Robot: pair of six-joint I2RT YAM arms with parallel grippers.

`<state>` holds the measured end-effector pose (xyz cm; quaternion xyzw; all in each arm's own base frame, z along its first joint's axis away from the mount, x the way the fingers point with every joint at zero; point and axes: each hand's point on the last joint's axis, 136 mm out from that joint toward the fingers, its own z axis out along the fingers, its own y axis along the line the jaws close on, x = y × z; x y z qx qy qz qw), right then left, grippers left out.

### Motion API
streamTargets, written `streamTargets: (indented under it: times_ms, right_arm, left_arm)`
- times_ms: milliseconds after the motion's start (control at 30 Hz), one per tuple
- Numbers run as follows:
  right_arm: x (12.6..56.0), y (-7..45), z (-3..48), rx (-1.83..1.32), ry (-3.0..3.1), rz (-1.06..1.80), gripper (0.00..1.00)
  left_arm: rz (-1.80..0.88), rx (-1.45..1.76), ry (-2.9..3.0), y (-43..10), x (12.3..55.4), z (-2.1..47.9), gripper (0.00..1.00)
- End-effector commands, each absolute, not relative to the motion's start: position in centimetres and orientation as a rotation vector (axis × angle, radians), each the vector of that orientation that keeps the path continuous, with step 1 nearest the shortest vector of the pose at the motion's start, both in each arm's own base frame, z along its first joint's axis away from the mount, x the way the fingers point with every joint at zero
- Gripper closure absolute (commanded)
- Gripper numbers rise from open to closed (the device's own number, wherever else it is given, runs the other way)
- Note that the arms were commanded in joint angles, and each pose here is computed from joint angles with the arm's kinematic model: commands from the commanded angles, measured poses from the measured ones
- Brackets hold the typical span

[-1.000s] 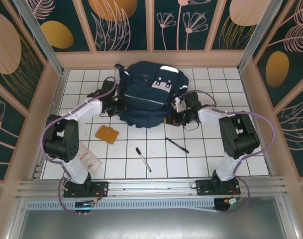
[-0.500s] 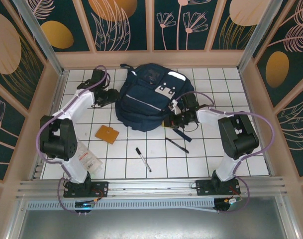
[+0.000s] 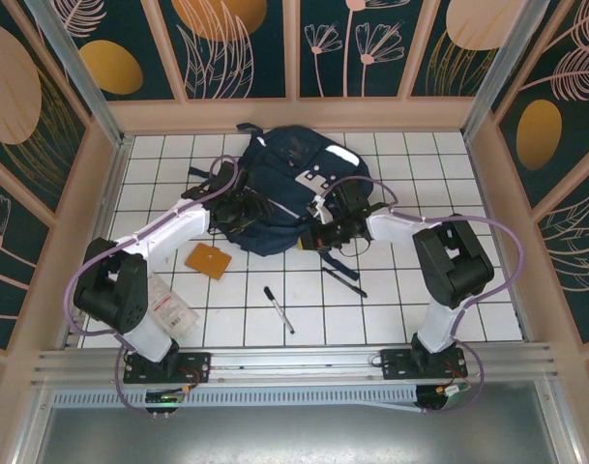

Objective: Pack the student bag

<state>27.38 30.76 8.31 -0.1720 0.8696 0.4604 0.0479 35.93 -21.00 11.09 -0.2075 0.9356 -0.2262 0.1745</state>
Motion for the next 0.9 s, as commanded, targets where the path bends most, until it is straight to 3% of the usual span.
streamTargets:
  times_ms: [0, 167, 633, 867]
  right_arm:
    - [28.1, 32.1, 9.9, -0.575, 2.574, 1.447, 1.0]
    - [28.4, 31.0, 9.1, -0.536, 2.611, 1.361, 1.0]
    - [28.6, 31.5, 9.1, -0.531, 2.6, 1.364, 1.0]
    - [27.9, 32.4, 9.2, -0.572, 2.592, 1.379, 1.0]
  left_arm:
    - [-0.631, -0.702, 2.668, -21.1, 35.7, 8.2, 0.4]
    - [-0.516, -0.682, 2.735, -19.6, 33.9, 6.1, 0.41]
    - [-0.403, -0.771, 2.76, -17.5, 31.8, 6.6, 0.32]
    - [-0.471, -0.819, 2.732, -18.0, 31.9, 6.9, 0.36]
